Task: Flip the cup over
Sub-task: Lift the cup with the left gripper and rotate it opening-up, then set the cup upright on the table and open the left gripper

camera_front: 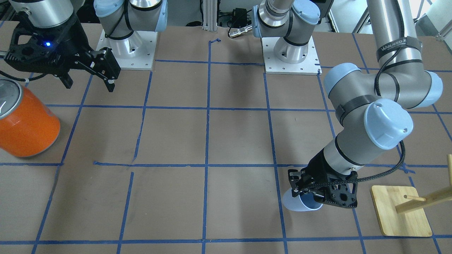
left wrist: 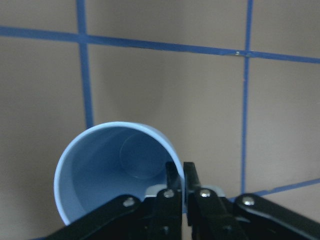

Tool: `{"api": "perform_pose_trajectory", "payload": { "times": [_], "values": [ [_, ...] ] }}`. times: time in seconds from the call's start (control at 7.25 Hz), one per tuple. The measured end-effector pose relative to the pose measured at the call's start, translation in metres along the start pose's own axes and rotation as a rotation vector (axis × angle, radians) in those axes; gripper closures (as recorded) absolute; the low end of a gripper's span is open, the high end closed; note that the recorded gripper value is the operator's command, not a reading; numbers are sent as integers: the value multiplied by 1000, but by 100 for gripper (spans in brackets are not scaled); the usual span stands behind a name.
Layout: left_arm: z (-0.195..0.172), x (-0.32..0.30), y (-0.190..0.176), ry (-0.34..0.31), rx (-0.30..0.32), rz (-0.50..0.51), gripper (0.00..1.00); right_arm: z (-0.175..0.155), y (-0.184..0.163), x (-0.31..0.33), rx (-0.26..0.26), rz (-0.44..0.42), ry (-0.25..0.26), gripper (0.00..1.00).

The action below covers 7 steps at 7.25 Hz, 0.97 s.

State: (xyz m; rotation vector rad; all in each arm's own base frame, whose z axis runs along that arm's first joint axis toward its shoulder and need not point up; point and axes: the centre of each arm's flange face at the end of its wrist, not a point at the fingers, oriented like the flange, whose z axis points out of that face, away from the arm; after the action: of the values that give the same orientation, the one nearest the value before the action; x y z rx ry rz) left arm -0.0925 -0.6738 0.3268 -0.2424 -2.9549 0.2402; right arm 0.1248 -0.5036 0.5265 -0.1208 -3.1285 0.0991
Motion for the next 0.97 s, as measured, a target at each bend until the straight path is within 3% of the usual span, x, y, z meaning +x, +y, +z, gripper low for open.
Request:
{"api": "perform_pose_trajectory", "payload": {
  "times": [0.28, 0.55, 0.69, 0.83, 0.97],
  "values": [
    [12, -21, -1, -155, -46, 106, 100, 0, 0, 0, -1, 1, -4, 0],
    [33, -36, 0, -189, -85, 117, 100, 1, 0, 0, -5, 1, 3, 0],
    [42, -39, 2, -190, -93, 116, 56, 2, 0, 0, -9, 1, 4, 0],
    [46, -40, 4, -191, -98, 116, 1, 2, 0, 0, -10, 1, 5, 0],
    [45, -39, 6, -192, -98, 116, 0, 2, 0, 0, -9, 1, 5, 0]
  ]
}}
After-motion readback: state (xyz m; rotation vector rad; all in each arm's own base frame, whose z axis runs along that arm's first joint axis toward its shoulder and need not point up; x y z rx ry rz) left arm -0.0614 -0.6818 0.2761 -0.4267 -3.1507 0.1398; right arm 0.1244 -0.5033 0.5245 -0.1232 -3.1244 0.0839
